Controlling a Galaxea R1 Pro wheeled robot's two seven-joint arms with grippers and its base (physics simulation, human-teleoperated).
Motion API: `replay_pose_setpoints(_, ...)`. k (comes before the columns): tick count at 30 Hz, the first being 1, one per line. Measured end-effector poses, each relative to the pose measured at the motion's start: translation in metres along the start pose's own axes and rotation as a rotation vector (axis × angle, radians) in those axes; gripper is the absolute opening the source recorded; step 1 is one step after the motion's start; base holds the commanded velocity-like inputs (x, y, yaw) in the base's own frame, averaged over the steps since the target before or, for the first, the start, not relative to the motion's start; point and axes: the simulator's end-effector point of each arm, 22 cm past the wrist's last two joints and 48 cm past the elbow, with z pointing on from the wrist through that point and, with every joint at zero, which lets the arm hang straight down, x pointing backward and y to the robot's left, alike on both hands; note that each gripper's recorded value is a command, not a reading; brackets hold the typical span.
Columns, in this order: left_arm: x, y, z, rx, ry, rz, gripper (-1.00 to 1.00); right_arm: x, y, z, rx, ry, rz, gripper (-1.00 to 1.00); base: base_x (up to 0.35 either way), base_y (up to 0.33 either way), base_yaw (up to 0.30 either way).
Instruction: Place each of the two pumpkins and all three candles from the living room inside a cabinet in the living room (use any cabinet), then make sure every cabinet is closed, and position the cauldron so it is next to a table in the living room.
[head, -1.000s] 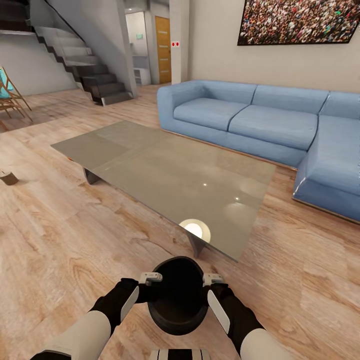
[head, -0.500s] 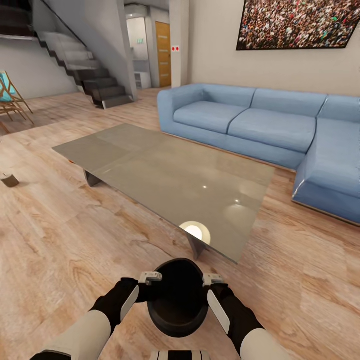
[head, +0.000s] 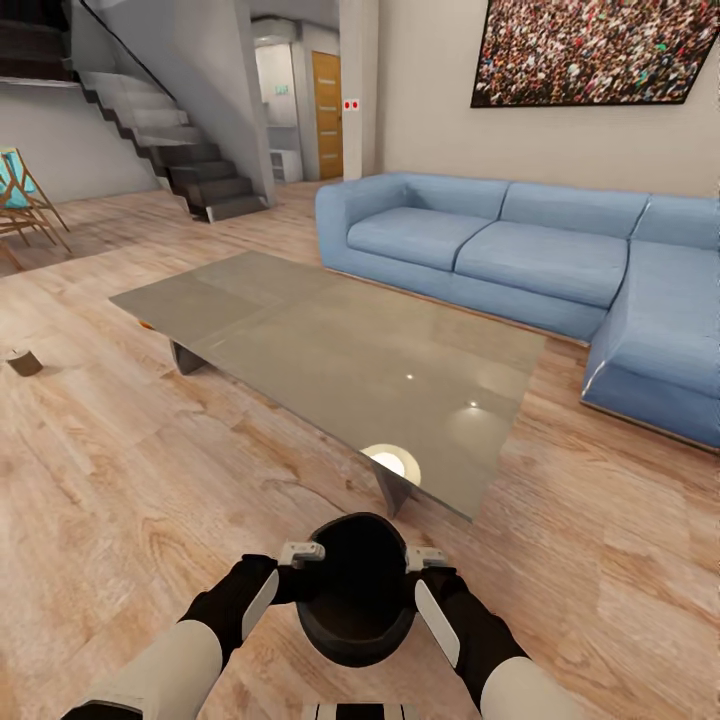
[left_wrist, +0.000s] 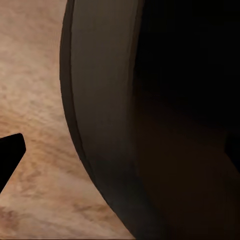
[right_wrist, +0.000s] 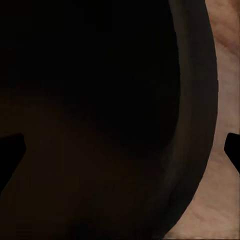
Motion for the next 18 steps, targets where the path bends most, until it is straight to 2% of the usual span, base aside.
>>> replay_pose_setpoints(10,-0.012,-0.003,-0.012,0.002,-0.03,0.0,1.0,-0.011,0.003,-0.011,-0.002,-0.028,-0.005,1.0,-0.033,0.0,0.0)
replay_pose_setpoints(18,-0.024,-0.007,-0.026,0.002,-0.057,0.008,1.0,-0.024,0.006,-0.024,-0.004,-0.06,-0.012,1.0,-0.099,0.0,0.0)
